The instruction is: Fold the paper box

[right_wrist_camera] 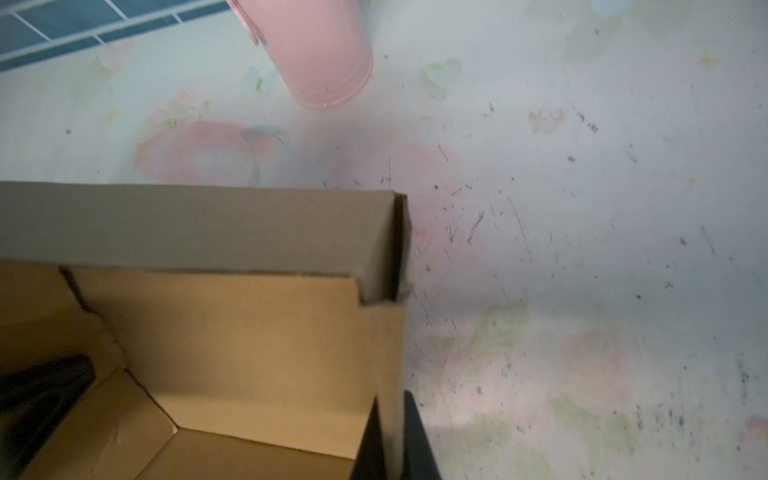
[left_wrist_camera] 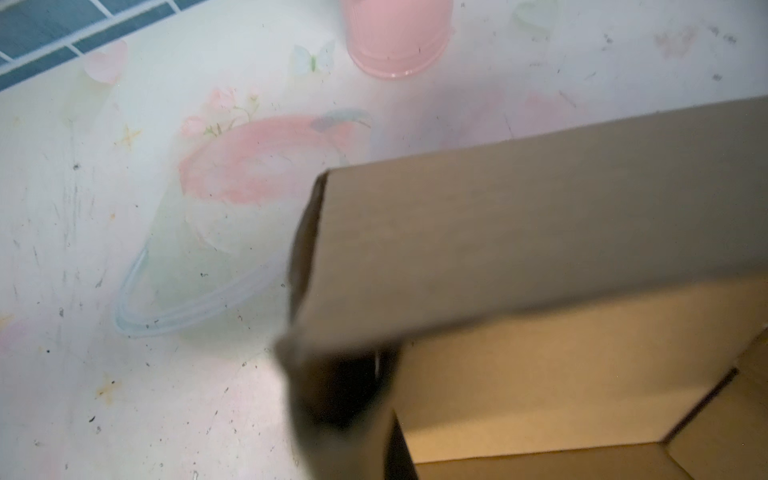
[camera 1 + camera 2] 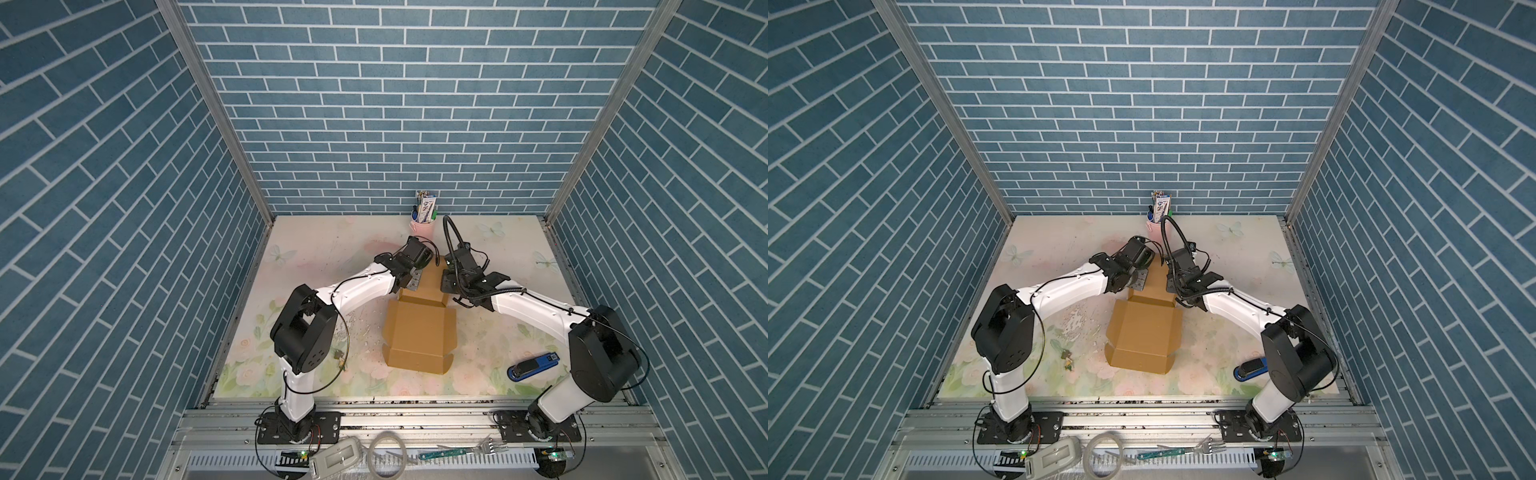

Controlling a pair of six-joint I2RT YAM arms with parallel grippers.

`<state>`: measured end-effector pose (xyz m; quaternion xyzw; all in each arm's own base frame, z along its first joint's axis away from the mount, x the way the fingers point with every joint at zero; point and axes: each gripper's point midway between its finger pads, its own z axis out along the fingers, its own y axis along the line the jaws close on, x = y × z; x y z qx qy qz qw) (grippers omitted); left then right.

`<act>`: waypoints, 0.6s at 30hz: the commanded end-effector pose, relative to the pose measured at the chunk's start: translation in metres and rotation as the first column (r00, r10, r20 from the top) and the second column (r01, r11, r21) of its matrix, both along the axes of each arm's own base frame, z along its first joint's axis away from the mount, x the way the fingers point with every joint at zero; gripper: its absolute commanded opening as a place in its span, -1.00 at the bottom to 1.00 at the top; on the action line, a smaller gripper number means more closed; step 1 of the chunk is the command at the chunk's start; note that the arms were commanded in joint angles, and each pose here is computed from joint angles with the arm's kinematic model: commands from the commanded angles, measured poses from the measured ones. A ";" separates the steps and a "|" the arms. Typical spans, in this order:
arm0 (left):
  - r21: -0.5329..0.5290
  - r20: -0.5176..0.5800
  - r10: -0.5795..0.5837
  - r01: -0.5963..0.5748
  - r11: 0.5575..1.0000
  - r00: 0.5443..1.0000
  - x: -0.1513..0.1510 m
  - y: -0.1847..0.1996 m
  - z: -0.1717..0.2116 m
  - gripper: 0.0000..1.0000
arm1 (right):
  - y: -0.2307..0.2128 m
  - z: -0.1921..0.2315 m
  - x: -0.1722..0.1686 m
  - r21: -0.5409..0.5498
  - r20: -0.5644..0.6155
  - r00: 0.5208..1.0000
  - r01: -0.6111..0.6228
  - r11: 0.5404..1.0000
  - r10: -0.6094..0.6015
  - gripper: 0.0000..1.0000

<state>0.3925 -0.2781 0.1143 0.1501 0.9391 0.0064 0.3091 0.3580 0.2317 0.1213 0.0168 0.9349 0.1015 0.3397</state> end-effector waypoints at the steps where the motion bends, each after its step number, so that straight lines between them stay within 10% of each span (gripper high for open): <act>1: 0.083 -0.086 -0.040 0.048 0.995 0.995 -0.017 0.002 -0.021 -0.86 | 0.007 -0.014 -0.014 0.032 -0.119 0.993 0.008 0.999 -0.004 -1.00; 18: 0.251 -0.153 -0.047 0.084 0.964 0.987 -0.011 0.012 -0.056 -0.81 | 0.019 -0.051 -0.020 0.099 -0.355 0.935 0.063 0.993 -0.024 -1.00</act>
